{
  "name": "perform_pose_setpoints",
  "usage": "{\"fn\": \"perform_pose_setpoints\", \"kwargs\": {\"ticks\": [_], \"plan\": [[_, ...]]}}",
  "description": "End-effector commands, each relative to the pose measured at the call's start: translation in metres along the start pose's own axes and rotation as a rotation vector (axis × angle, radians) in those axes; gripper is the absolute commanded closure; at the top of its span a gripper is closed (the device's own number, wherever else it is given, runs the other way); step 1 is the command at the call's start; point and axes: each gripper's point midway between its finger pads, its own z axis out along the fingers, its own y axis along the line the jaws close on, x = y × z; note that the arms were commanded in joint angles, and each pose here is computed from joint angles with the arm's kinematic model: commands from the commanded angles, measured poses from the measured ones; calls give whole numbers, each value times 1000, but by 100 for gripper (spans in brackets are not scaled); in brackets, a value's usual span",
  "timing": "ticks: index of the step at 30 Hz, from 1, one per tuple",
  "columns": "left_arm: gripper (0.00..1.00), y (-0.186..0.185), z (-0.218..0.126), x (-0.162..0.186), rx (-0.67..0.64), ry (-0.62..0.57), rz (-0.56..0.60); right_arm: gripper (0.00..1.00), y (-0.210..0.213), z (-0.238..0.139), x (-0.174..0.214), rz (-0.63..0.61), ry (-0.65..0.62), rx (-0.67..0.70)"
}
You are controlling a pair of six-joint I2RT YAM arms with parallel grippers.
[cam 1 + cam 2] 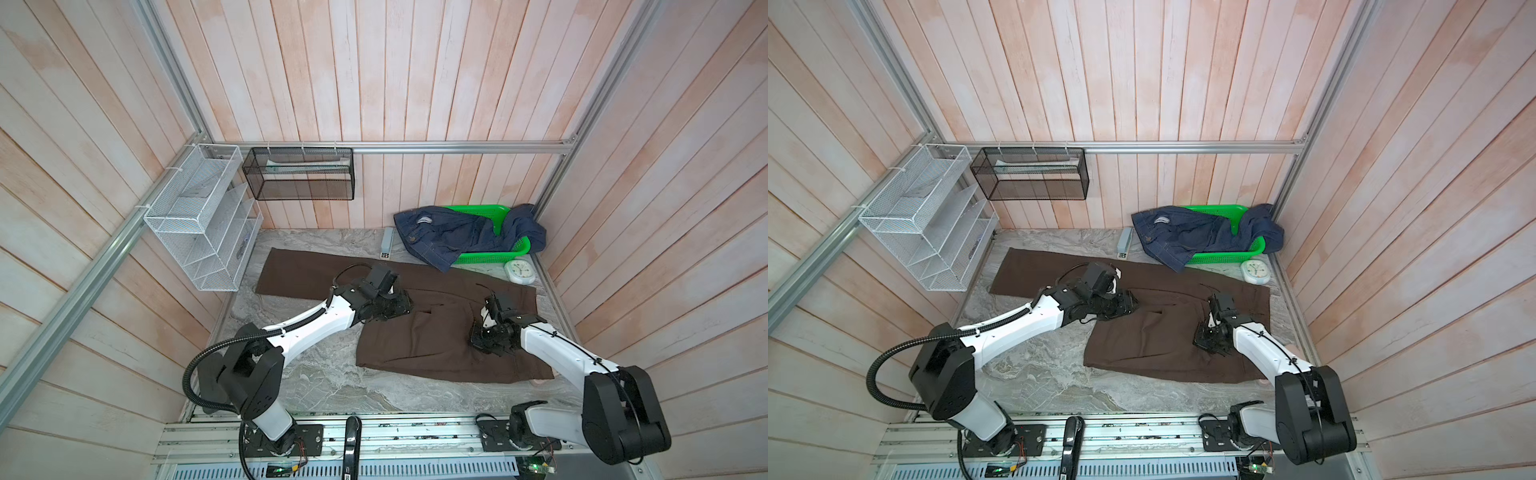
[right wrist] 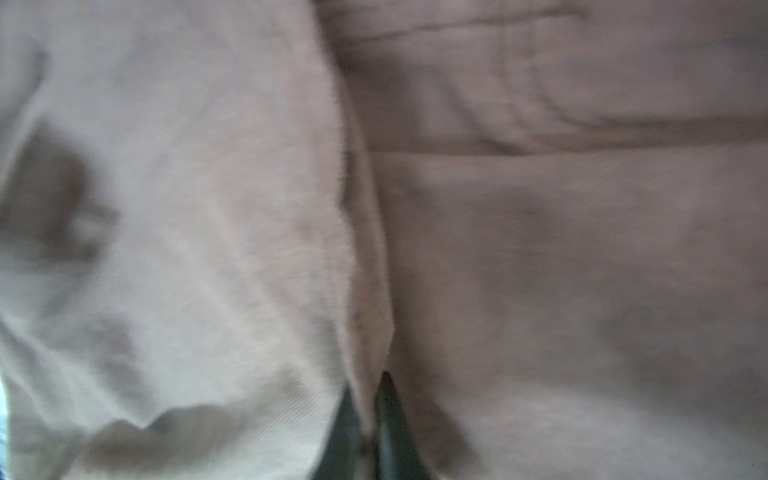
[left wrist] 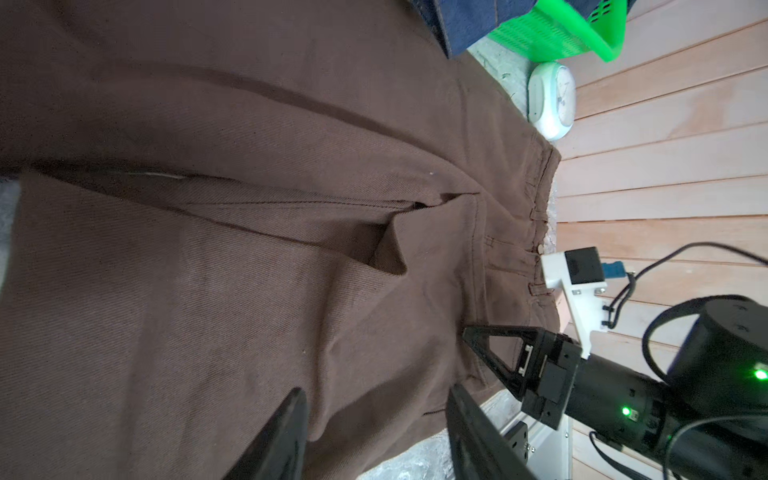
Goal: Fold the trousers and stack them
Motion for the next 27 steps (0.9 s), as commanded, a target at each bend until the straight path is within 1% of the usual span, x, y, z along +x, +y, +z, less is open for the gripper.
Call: {"fn": "perform_pose_setpoints", "kwargs": {"ticks": [1, 6, 9, 11, 12, 13, 15, 16, 18, 20, 22, 25, 27], "plan": [[44, 5, -14, -6, -3, -35, 10, 100, 35, -10, -7, -67, -20, -42], [44, 14, -30, -11, -16, -68, -3, 100, 102, -3, -6, -202, -21, -69], [44, 23, -40, -14, -30, -90, -17, 100, 147, 12, 3, -287, 3, -85], [44, 30, -48, -15, -43, -105, -26, 100, 170, 24, 11, -333, 24, -84], [43, 34, -52, -16, -51, -114, -30, 98, 179, 30, 15, -353, 32, -88], [43, 38, -55, -16, -58, -122, -35, 88, 187, 34, 19, -372, 43, -90], [43, 43, -59, -16, -63, -127, -44, 66, 196, 37, 23, -398, 51, -93], [43, 45, -60, -15, -63, -128, -49, 58, 199, 34, 22, -403, 41, -96], [43, 47, -59, -13, -62, -119, -50, 48, 200, 23, 18, -400, 6, -107], [43, 45, -53, -11, -47, -102, -52, 43, 198, 6, 11, -396, -33, -114], [43, 42, -42, -8, -17, -73, -58, 40, 192, -10, 7, -381, -59, -121], [42, 31, -22, -2, 18, -27, -51, 39, 174, -29, -1, -337, -92, -129], [42, 17, -6, 3, 45, 10, -32, 39, 160, -37, -8, -298, -120, -133]]}}
